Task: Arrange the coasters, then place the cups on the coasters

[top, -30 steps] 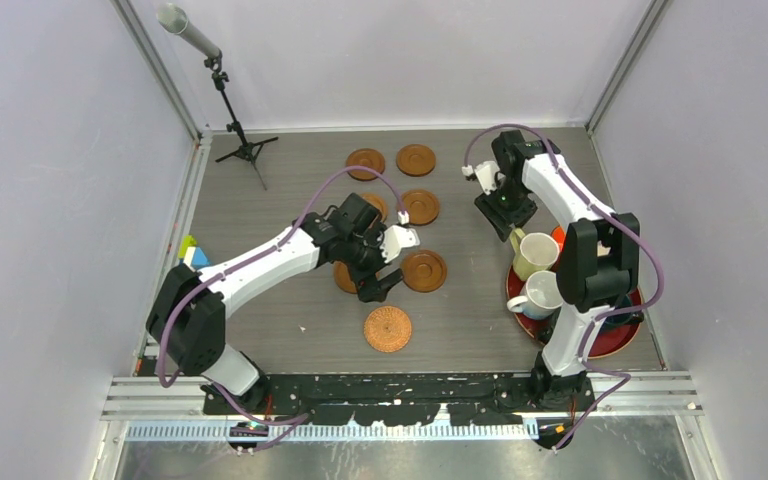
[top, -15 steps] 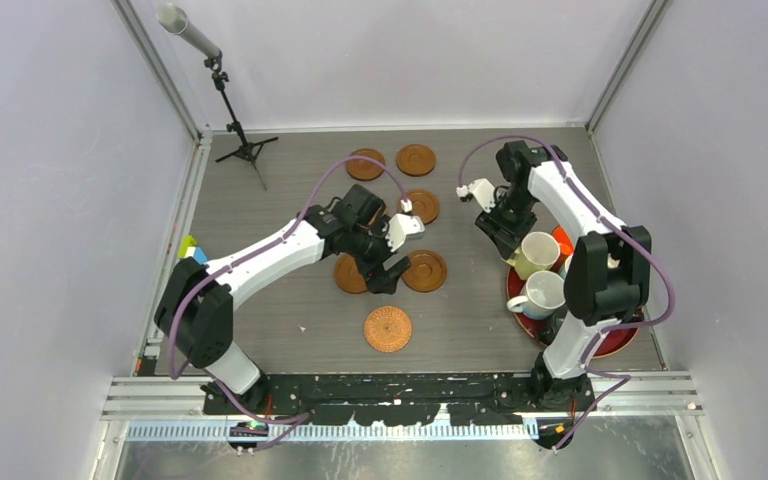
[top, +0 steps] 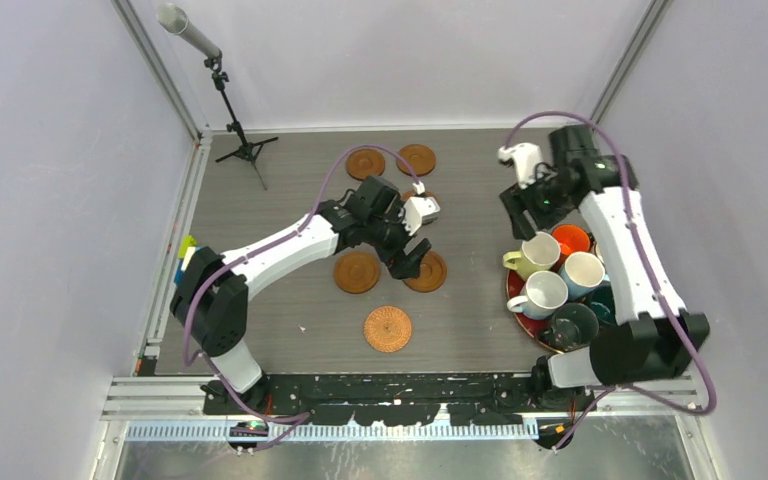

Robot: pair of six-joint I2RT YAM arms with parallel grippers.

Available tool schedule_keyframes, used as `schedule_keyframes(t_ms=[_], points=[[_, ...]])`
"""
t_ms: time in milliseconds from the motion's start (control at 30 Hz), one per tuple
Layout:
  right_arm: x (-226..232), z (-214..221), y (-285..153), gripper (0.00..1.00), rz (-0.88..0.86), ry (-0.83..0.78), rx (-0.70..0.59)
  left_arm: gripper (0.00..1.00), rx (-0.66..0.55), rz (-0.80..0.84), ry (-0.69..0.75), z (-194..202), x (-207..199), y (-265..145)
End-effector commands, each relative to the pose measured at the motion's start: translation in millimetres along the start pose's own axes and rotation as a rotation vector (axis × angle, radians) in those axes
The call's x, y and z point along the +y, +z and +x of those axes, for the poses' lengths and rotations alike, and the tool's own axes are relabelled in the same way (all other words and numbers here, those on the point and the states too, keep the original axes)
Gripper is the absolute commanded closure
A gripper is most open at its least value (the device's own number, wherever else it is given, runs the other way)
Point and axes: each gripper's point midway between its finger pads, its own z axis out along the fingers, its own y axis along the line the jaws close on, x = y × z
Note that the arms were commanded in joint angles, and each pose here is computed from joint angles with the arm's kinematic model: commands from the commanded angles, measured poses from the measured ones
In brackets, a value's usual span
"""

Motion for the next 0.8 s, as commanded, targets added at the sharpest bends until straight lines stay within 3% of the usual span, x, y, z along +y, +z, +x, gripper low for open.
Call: schedule_keyframes(t_ms=[0, 200, 400, 767], points=[[-35.3, 20.0, -48.9, 0.32, 0.208, 0.253, -0.117, 0.15, -0.148, -0.029, -0.003, -53.6, 1.8, 11.7], [-67.6, 122.6, -80.1, 0.42, 0.33, 0.501, -0.048, 0.16, -0.171, -0.013, 0.011, -65.9, -2.5, 20.2], [-96.3, 207.0, -81.3, 0.49, 0.392, 0.759, -0.002, 0.16, -0.18, -0.005, 0.01, -64.0, -5.6, 21.6], [-168.7, 268.8, -43.0, 0.61, 0.534, 0.802, 0.096, 0.16, -0.181, -0.012, 0.017, -60.0, -7.3, 16.7]])
